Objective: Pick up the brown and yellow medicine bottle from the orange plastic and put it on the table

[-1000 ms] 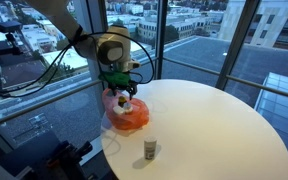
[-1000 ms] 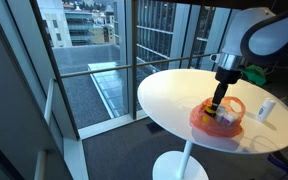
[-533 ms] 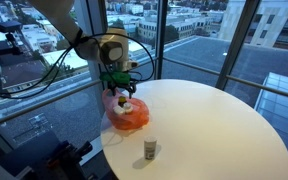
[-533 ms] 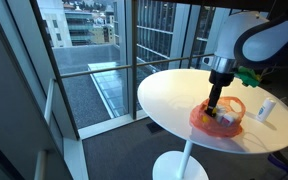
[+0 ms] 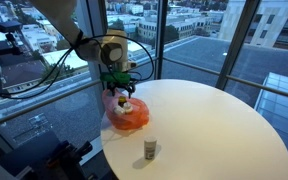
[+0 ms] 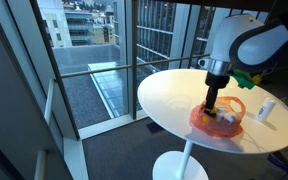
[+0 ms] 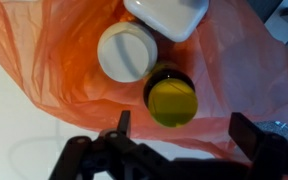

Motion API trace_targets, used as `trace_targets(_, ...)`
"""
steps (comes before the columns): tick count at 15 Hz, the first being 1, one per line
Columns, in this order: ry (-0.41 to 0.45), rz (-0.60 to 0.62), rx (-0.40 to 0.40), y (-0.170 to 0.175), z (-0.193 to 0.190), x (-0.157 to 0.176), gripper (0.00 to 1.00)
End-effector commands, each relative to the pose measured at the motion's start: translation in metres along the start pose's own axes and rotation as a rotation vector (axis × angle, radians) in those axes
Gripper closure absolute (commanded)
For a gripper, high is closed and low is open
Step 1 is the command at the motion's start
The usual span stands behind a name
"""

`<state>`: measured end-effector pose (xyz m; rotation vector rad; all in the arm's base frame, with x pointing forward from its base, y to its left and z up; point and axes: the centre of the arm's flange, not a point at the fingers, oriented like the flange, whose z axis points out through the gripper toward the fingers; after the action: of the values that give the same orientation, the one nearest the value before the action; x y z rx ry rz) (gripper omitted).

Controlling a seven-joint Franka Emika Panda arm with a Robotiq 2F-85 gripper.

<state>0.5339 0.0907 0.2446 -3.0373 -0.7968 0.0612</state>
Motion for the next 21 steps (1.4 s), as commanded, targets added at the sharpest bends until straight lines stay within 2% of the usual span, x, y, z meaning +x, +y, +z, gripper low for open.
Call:
trace_targets(1,-0.012,-0.027,0.001,0.003,0.000,0.008,0.00)
trace_targets(13,-0.015,-0.053,0.017,-0.009,0.007,0.020,0.00)
trace_targets(21,-0.017,-0.040,0.014,-0.010,0.002,0.008,0.00)
